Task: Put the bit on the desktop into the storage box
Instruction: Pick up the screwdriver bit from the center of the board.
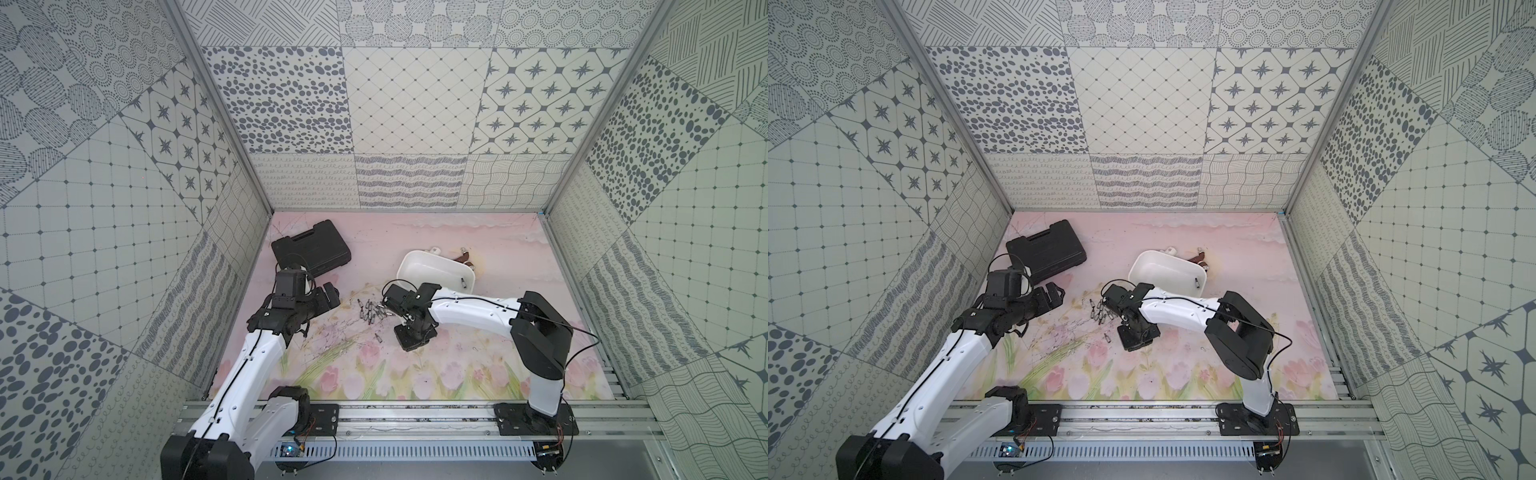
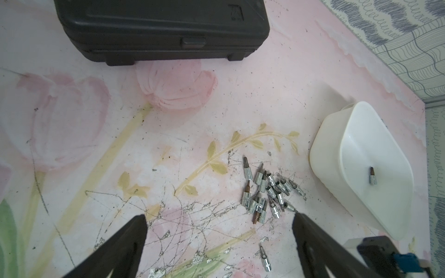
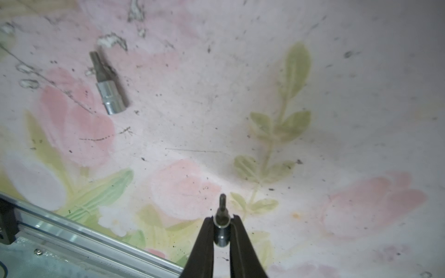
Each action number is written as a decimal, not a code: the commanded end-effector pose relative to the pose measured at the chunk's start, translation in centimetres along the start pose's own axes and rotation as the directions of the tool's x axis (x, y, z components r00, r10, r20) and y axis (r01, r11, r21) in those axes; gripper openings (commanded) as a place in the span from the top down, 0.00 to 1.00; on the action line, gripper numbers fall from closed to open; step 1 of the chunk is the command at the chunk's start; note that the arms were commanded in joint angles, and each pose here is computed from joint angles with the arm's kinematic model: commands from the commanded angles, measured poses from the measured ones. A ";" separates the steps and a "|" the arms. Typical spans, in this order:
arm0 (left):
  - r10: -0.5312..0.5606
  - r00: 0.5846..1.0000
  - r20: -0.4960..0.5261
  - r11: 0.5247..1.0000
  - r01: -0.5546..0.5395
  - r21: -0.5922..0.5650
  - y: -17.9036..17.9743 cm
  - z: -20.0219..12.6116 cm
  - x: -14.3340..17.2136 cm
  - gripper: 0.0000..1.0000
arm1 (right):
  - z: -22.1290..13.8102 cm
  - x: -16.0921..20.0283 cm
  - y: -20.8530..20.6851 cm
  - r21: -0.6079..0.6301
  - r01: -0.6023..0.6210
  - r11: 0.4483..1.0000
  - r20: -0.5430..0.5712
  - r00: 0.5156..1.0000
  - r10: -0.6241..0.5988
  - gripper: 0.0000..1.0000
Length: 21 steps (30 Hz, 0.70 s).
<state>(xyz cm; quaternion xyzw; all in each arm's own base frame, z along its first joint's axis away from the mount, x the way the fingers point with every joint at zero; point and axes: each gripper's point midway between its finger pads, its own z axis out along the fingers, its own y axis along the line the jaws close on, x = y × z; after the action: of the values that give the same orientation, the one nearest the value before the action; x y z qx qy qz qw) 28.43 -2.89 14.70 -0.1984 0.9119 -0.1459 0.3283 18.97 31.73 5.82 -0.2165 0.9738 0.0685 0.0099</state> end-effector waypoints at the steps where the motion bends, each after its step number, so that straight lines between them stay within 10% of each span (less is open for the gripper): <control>1: 0.008 1.000 0.012 1.000 -0.008 0.013 -0.2 0.0 -0.2 0.01 | -3.3 -2.2 -1.1 -0.002 0.006 1.000 0.092 0.996 -0.005 0.85; 21: 0.013 1.000 0.005 1.000 -0.013 0.018 -0.4 0.1 -0.1 0.01 | -10.4 -10.9 -13.6 0.118 -0.185 0.976 0.326 0.935 0.137 0.87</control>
<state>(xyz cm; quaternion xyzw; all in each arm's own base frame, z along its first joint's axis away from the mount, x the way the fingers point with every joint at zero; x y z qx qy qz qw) 28.42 -2.89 14.70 -0.1984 0.9120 -0.1460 0.3281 33.32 23.82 14.62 -0.1163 0.9786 0.0549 0.1607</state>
